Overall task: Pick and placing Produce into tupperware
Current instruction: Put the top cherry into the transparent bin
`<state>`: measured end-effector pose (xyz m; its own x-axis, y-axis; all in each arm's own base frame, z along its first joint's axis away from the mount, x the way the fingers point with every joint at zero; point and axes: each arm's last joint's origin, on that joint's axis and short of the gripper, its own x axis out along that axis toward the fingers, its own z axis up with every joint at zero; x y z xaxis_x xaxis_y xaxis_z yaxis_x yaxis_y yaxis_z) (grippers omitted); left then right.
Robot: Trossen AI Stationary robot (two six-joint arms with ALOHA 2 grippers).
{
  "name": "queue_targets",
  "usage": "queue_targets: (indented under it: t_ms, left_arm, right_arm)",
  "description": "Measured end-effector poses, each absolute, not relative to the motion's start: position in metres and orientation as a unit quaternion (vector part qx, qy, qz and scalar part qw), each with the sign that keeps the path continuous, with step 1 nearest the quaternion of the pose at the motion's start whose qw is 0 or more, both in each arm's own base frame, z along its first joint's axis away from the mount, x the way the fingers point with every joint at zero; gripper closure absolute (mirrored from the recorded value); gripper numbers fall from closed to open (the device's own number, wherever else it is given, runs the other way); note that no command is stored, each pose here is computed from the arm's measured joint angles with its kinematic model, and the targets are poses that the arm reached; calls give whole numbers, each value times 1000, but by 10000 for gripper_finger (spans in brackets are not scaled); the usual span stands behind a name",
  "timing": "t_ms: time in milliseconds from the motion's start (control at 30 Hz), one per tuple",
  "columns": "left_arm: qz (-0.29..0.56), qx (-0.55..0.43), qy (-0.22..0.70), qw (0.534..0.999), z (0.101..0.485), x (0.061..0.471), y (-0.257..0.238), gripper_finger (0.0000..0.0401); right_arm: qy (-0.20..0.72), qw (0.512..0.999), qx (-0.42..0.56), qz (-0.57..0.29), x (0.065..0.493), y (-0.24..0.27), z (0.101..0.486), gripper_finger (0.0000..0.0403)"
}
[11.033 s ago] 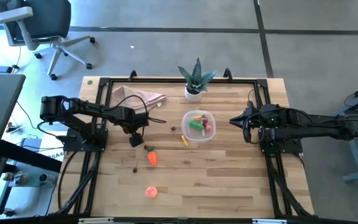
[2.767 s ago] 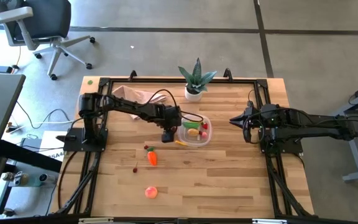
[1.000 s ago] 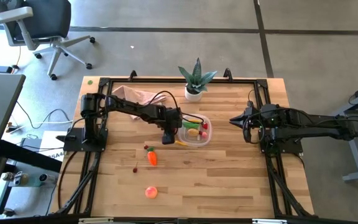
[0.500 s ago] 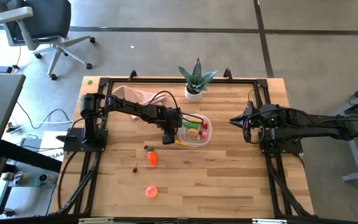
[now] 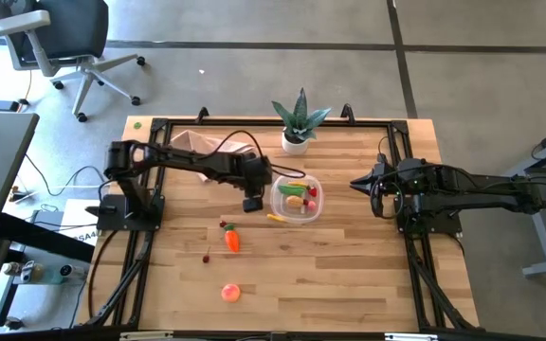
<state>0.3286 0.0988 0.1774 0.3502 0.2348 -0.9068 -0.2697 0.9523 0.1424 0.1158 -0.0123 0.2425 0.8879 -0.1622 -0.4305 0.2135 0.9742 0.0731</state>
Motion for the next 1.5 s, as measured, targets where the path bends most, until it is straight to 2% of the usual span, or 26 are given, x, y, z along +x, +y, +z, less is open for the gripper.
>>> queue_targets:
  t_ms: [167, 367, 700, 967, 1500]
  left_arm:
    - [155, -15, 497, 854, 202, 327, 98, 325]
    - [75, -42, 408, 909, 223, 337, 95, 325]
    - [59, -23, 408, 911, 214, 363, 91, 325]
    - [69, -23, 437, 896, 188, 379, 98, 325]
    - [94, -9, 455, 885, 176, 386, 101, 325]
  right_arm:
    - [216, 970, 59, -97, 116, -12, 242, 367]
    - [216, 970, 59, -97, 116, -12, 242, 367]
    - [216, 970, 59, -97, 116, -12, 242, 367]
    - [216, 970, 59, -97, 116, -12, 242, 367]
    - [216, 970, 59, -97, 116, -12, 242, 367]
